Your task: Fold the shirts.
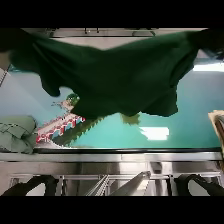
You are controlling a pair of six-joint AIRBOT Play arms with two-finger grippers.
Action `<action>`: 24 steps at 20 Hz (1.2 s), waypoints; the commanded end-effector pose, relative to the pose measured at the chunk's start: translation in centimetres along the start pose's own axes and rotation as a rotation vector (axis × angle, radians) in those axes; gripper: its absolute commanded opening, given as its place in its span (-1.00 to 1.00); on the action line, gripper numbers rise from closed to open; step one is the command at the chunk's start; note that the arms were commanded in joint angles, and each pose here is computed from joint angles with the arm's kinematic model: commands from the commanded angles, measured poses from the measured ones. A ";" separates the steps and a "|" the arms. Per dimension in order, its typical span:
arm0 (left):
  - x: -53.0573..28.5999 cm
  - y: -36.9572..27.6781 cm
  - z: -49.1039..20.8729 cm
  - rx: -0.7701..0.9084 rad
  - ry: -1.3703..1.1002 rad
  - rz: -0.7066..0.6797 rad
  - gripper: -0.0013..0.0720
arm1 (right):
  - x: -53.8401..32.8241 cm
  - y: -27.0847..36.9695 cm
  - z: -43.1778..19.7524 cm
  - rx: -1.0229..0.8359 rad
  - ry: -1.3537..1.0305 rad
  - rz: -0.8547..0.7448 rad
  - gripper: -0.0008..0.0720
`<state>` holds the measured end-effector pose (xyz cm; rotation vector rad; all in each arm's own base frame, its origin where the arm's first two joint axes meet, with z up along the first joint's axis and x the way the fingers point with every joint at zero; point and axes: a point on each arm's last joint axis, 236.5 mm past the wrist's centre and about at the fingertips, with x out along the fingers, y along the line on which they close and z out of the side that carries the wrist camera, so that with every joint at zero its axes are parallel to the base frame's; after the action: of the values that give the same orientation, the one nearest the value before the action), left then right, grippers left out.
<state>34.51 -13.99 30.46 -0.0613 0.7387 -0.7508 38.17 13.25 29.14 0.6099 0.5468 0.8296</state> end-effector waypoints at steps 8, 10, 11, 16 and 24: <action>15.0 9.0 -19.0 -0.462 0.614 -0.247 0.98 | 5.5 -16.3 -10.5 0.381 0.394 -0.085 0.20; 14.4 11.2 -20.5 -0.563 0.642 -0.249 0.97 | 2.8 -17.2 -13.1 0.408 0.501 -0.119 -0.04; 14.2 12.1 -21.4 -0.608 0.643 -0.243 0.97 | 1.7 -17.9 -15.3 0.431 0.559 -0.153 -0.04; 12.6 15.3 -30.6 -0.841 0.742 -0.153 0.97 | 2.2 -20.5 -26.3 0.581 0.639 -0.222 -0.03; 15.3 18.8 -35.0 -0.887 0.657 0.021 0.97 | 8.1 -22.1 -33.6 0.639 0.622 -0.301 0.48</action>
<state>29.97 -3.61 -8.48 -0.6734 1.7242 -0.4367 30.71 15.47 -9.30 0.7844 1.5121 0.5835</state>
